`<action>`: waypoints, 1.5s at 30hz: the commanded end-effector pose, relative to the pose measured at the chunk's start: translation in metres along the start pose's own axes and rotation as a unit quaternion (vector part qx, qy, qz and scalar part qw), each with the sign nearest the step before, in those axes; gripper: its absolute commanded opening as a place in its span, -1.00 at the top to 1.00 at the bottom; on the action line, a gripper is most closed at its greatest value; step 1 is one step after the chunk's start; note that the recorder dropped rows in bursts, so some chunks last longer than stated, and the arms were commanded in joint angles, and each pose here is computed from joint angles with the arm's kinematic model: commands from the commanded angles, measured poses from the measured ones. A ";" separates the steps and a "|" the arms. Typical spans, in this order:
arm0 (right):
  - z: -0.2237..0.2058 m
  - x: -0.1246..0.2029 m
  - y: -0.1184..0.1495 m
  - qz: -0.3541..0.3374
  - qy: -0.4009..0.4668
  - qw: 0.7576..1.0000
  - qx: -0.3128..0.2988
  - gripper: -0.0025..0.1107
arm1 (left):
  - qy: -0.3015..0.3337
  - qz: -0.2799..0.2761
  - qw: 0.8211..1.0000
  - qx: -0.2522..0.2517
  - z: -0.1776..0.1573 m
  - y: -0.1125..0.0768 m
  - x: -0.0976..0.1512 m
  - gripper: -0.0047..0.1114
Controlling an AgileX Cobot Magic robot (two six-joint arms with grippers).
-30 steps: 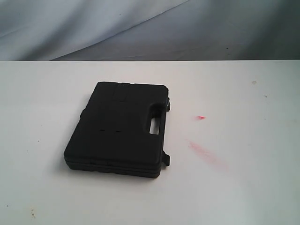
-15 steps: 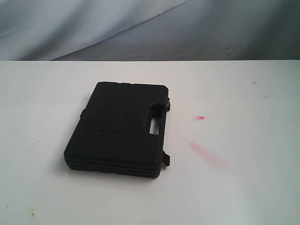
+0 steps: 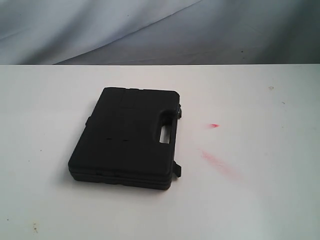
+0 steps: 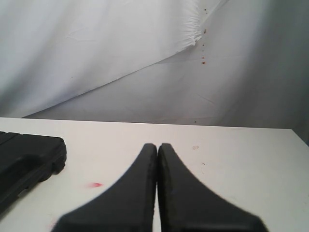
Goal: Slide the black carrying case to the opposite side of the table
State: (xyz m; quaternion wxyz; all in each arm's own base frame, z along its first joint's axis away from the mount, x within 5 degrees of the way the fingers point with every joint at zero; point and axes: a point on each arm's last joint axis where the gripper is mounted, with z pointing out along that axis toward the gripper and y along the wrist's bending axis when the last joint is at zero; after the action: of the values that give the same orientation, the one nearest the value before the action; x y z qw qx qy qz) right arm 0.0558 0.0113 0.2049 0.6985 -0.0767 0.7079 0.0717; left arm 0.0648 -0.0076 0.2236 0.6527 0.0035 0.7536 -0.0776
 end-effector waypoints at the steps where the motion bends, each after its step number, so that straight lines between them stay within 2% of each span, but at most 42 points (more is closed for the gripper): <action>1: 0.000 0.000 0.000 0.000 -0.004 1.000 0.003 0.96 | -0.032 0.007 0.999 0.002 -0.006 0.001 0.009 0.92; 3: 0.000 0.000 0.000 0.000 -0.004 1.000 0.003 0.96 | -0.043 0.007 0.999 0.003 -0.009 0.002 0.013 0.92; 7: 0.000 0.000 0.000 0.000 -0.004 1.000 0.003 0.96 | -0.025 0.010 1.000 0.001 -0.005 0.003 0.027 0.92; 19: 0.000 0.000 0.000 0.000 -0.004 1.000 0.003 0.96 | -0.038 0.028 0.999 0.003 -0.006 0.003 0.025 0.92; 45: 0.000 0.000 0.000 0.000 -0.004 1.000 0.003 0.96 | -0.032 0.017 0.999 0.013 -0.006 0.001 0.026 0.92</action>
State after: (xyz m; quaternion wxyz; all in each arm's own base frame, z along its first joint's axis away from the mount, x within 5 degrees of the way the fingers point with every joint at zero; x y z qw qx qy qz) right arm 0.0555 0.0113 0.2051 0.6996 -0.0766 0.7068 0.0719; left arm 0.0558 -0.0081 0.2003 0.6782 0.0264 0.7308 -0.0727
